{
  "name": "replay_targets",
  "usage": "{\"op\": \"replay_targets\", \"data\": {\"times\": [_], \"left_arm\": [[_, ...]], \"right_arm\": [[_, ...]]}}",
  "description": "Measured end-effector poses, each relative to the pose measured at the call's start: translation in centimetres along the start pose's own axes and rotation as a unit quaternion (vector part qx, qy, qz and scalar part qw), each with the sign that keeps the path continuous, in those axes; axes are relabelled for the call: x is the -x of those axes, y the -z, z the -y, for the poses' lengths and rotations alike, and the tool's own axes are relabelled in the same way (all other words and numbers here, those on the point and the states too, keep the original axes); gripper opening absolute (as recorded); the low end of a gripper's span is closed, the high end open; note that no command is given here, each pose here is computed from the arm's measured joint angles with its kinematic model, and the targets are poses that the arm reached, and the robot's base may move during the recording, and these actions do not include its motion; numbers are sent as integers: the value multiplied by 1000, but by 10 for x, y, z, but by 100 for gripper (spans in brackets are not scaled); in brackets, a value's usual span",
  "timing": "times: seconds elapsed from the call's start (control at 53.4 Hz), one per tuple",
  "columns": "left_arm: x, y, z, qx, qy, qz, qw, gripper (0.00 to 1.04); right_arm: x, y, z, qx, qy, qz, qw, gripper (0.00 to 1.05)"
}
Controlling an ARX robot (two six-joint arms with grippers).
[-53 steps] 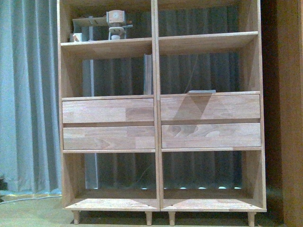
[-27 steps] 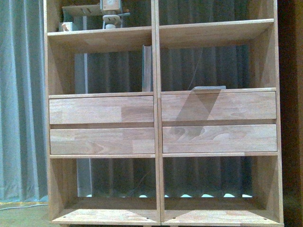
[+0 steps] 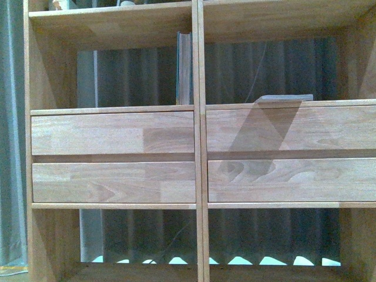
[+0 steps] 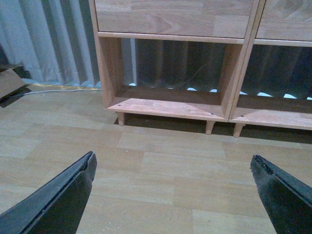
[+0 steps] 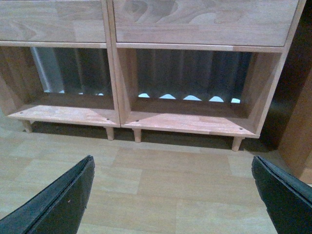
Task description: Organize books on shelf
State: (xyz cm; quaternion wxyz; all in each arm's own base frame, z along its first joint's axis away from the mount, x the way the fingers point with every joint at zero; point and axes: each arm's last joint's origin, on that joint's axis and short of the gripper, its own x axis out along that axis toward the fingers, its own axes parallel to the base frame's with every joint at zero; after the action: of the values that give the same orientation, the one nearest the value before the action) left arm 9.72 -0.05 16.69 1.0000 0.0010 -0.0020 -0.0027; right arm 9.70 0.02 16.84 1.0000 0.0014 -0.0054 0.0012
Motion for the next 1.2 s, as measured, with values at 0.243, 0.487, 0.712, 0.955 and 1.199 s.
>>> {"op": "replay_targets", "data": {"times": [0.243, 0.487, 0.712, 0.955, 1.199], "left_arm": [[0, 0, 0, 0, 0, 0, 1000, 98], [0, 0, 0, 0, 0, 0, 1000, 98], [0, 0, 0, 0, 0, 0, 1000, 98], [0, 0, 0, 0, 0, 0, 1000, 98], [0, 0, 0, 0, 0, 0, 1000, 98]], "right_arm": [[0, 0, 0, 0, 0, 0, 1000, 98], [0, 0, 0, 0, 0, 0, 1000, 98], [0, 0, 0, 0, 0, 0, 1000, 98], [0, 0, 0, 0, 0, 0, 1000, 98], [0, 0, 0, 0, 0, 0, 1000, 98]]}}
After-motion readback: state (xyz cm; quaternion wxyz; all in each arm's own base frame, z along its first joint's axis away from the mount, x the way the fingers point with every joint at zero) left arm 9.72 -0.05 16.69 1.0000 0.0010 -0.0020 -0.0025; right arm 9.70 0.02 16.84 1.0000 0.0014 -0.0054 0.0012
